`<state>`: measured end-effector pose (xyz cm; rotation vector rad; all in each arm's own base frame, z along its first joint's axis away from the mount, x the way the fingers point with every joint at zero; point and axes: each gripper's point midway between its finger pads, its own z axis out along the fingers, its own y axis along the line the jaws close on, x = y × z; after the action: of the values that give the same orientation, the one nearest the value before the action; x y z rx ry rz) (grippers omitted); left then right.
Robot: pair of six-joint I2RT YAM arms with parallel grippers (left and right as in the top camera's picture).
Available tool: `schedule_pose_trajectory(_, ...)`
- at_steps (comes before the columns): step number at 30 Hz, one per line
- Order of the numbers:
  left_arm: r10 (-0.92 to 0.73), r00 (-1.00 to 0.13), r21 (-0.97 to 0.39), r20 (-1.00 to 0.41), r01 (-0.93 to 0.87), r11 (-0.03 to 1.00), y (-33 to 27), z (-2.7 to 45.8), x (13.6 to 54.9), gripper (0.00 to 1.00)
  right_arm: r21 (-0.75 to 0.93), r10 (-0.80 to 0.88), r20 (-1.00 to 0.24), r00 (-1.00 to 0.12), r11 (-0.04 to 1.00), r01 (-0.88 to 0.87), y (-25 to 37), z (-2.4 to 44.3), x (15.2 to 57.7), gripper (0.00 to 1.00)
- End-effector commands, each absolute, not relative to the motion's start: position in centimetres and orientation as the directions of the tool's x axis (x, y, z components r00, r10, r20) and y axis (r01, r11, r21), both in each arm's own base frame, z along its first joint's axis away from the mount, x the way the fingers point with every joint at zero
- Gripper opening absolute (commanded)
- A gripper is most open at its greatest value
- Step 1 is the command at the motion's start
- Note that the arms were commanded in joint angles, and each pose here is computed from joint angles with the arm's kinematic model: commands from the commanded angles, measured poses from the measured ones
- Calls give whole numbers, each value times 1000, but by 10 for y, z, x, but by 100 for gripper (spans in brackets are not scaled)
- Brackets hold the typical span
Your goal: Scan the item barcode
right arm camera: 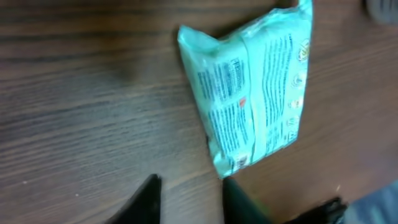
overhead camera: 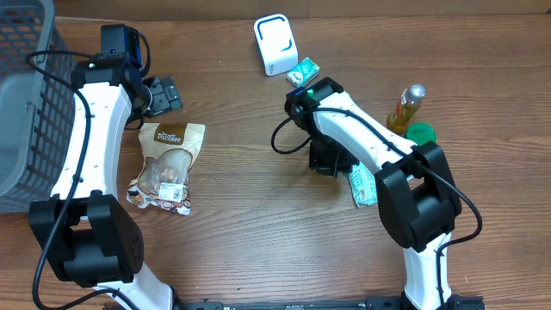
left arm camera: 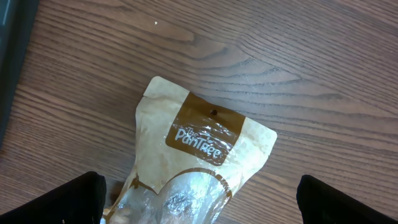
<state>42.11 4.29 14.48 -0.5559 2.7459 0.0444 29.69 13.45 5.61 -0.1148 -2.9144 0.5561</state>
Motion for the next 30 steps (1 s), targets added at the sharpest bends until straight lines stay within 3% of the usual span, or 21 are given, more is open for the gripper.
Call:
schedule_pose_trajectory(1,-366,-861,-30,-352,-380,924,43,151,423,100,-390,123,128,-984,919,64,128,55,302,49)
schedule_pose_trajectory(14,-366,-861,-30,-352,-380,924,43,151,423,100,-362,120,48,-992,927,95,133,49,322,72)
schedule_pose_trajectory(30,-366,-861,-30,-352,-380,924,43,151,423,100,-106,137,1,-991,985,136,184,36,346,71)
